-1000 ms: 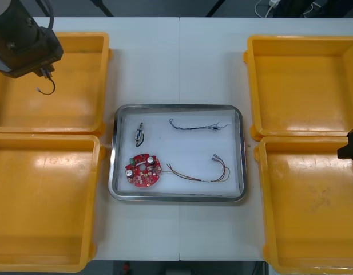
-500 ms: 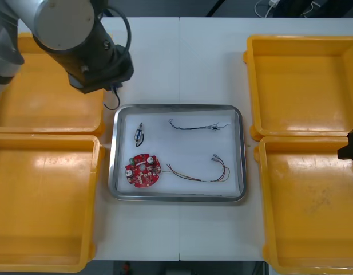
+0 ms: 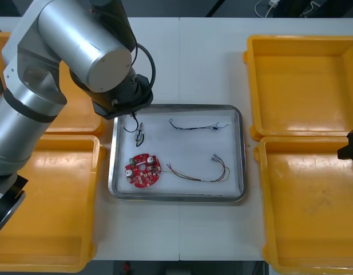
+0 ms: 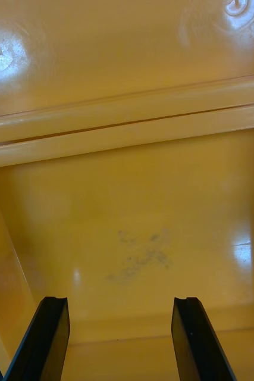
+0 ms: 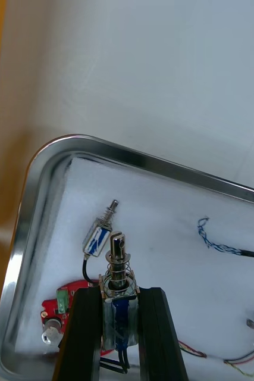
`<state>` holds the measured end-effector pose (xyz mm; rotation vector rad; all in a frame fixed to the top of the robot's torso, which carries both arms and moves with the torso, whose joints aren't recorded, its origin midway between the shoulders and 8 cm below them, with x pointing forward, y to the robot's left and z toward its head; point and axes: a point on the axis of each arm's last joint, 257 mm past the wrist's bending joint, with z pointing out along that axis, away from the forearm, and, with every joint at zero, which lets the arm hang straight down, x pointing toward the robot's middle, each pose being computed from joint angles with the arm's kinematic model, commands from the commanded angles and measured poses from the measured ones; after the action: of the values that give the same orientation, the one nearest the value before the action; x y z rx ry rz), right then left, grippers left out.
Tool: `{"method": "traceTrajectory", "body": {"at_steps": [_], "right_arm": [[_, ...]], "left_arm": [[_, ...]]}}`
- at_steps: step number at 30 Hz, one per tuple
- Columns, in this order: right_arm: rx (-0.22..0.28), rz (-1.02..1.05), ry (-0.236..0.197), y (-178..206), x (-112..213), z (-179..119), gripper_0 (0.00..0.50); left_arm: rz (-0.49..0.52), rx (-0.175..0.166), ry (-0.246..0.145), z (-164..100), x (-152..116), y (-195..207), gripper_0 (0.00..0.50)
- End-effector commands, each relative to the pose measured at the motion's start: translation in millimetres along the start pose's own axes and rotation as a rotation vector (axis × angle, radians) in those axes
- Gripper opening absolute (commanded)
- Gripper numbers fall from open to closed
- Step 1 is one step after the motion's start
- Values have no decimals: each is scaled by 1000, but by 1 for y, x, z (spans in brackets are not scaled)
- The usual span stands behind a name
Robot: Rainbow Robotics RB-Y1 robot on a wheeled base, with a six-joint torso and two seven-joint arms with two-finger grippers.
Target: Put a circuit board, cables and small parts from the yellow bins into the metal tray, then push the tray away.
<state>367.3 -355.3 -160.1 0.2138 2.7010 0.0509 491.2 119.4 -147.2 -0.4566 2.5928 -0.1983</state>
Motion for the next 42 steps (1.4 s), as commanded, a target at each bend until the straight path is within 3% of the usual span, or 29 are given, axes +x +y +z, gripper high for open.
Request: {"method": "traceTrajectory", "body": {"at_steps": [1,5,15,29,36,42], "right_arm": [[43,-58,-31,-16,-9,-11,500],[43,-58,-31,-16,-9,-11,500],[43,-58,-31,-16,-9,-11,500],[43,-58,-31,-16,-9,-11,500],[43,-58,-31,-16,-9,-11,500],[43,-58,-31,-16,-9,-11,500]], "left_arm": [[68,12,-48,9,12,-14,0],[68,13,-34,16,22,-20,0],[87,8,-48,43,43,-36,0],[75,-17,-42,77,47,-32,0],[88,-34,-10,86,62,-29,0],[85,-26,0,91,67,-32,0]]}}
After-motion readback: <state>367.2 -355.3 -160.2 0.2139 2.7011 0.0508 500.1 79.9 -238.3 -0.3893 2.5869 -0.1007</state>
